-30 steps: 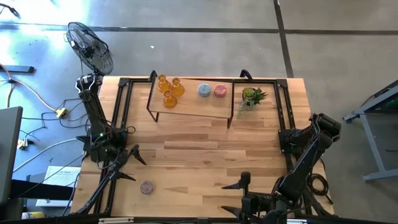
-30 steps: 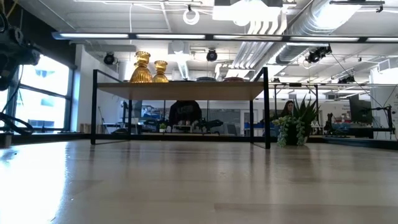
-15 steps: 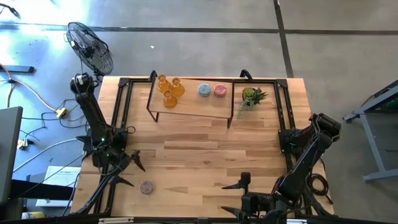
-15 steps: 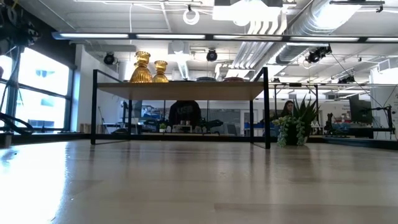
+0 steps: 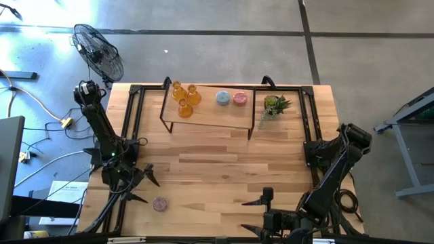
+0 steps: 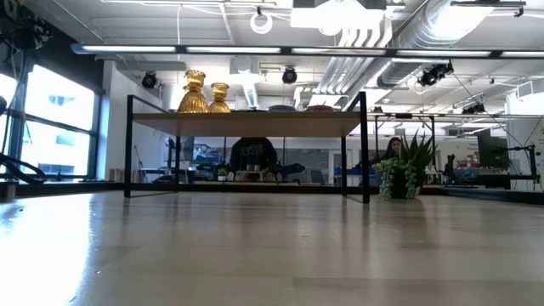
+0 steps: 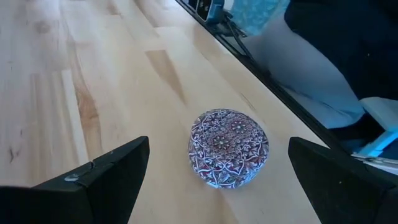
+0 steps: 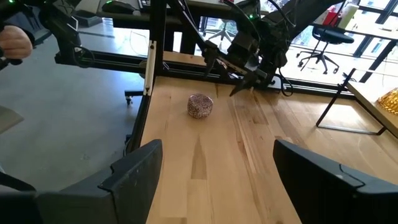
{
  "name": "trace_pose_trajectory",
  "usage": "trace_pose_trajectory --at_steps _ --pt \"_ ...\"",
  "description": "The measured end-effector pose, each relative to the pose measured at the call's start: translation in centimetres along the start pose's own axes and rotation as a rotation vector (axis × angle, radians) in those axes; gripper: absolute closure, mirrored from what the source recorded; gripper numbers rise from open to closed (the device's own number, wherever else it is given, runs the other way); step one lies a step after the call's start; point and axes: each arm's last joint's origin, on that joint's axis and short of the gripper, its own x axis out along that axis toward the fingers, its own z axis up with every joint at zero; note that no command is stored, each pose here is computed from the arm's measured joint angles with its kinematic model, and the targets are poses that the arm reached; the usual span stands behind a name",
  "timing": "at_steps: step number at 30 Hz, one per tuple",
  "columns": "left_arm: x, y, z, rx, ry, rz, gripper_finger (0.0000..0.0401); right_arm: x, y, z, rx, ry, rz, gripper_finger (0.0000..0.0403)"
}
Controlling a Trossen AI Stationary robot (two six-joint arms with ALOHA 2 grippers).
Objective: Pick & Place candle stick holders
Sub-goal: Put the red scented candle on the shelf
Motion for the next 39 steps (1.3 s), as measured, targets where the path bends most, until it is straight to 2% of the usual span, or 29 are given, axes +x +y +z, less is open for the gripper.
trace_pose_trajectory --at_steps 6,9,15,21,24,39 --pt "0.1 0.2 -0.2 -0.035 0.004 0.038 0.0025 0.0 0.0 0.0 -0.001 0.002 0.005 0.01" --pt "0.1 0.3 -0.6 -0.014 0.055 0.035 0.0025 0.0 0.0 0.0 -0.001 0.003 0.007 0.01" --pt "0.0 0.6 -1.5 0.141 0.172 -0.004 0.0025 0.0 0.0 0.0 -0.001 0.003 0.007 0.01" --pt "0.0 0.0 -0.7 0.262 0.149 -0.039 0.0025 0.0 0.0 0.0 -0.003 0.001 0.0 0.01" --pt "0.1 -0.3 -0.3 0.249 0.135 -0.087 0.0025 0.0 0.0 0.0 -0.008 0.0 0.0 0.01" --pt "0.4 0.0 0.1 0.233 0.129 -0.099 0.0025 0.0 0.0 0.0 -0.009 0.001 0.0 0.01"
